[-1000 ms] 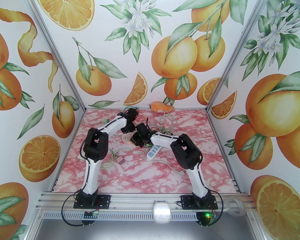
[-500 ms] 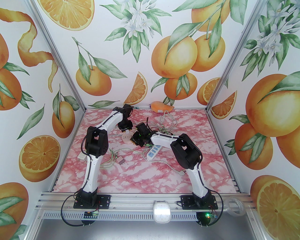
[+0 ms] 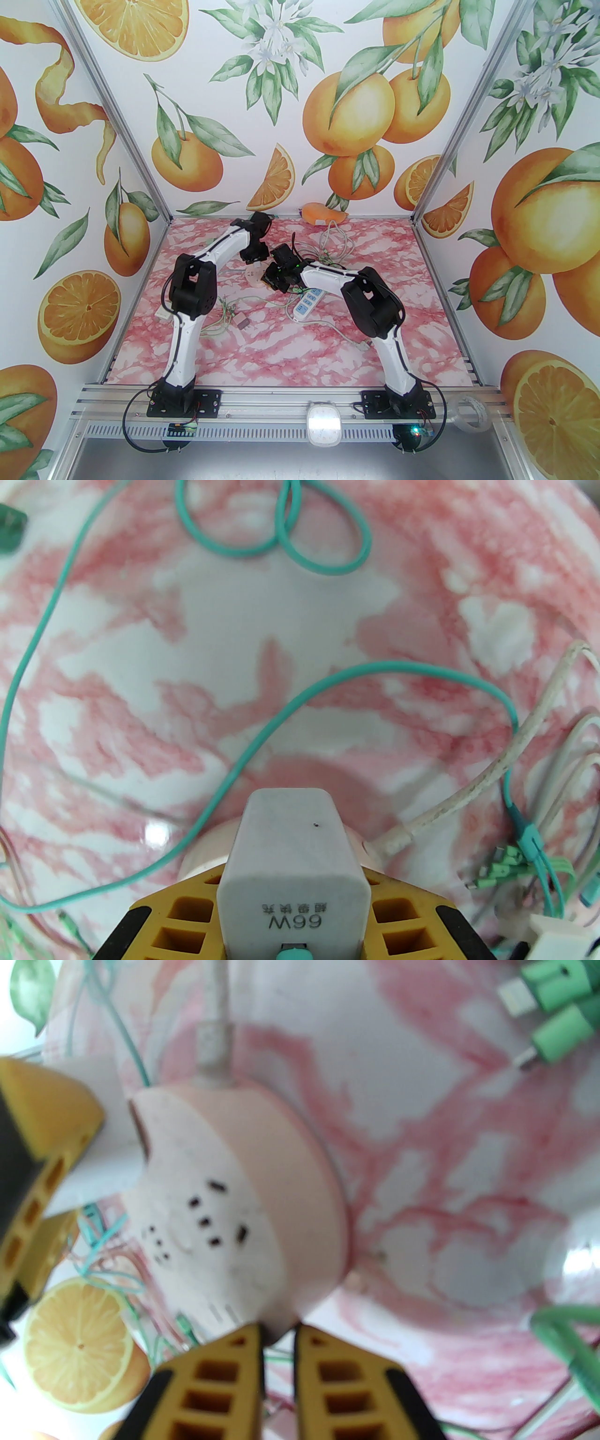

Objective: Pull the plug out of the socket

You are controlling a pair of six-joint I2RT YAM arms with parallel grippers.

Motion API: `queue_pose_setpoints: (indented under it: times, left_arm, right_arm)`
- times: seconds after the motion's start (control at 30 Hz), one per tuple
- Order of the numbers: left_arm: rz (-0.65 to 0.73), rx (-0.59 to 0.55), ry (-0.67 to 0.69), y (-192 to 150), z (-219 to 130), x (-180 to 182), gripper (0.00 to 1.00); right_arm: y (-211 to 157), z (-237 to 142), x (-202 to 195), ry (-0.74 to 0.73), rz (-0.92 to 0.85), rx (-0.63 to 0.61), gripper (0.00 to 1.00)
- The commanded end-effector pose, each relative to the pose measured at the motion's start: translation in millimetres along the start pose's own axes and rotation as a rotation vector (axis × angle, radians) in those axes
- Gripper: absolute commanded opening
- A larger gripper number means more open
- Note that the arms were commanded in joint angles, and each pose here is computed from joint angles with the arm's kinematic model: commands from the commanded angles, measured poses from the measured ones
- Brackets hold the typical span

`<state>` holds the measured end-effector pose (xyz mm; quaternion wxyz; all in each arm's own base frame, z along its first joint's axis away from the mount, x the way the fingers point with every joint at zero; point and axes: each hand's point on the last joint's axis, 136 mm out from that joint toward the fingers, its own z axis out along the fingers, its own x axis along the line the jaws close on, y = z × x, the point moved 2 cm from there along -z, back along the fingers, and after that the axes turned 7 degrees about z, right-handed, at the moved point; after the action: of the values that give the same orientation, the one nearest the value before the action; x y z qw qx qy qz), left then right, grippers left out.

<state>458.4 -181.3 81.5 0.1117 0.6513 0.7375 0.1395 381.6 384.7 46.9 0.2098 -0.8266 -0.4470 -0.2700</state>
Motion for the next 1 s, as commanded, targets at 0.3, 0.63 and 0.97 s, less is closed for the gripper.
queue_pose_setpoints:
  times: [0.3, 0.63, 0.97]
  left_arm:
    - [0.061, 0.061, -0.122, -31.1, -14.7, -64.5, 0.05]
    - [-0.033, 0.247, -0.238, -17.2, 17.9, -53.0, 0.07]
    - [-0.119, 0.315, -0.336, 0.0, 32.6, -44.4, 0.07]
  right_arm:
    - [-14.1, 35.2, -138.3, -0.419, 0.1, 0.041, 0.16]
    - [-14.7, 34.8, -146.1, -0.432, 0.1, 0.042, 0.16]
    - [-16.3, 33.9, -148.0, -0.434, 0.085, 0.037, 0.16]
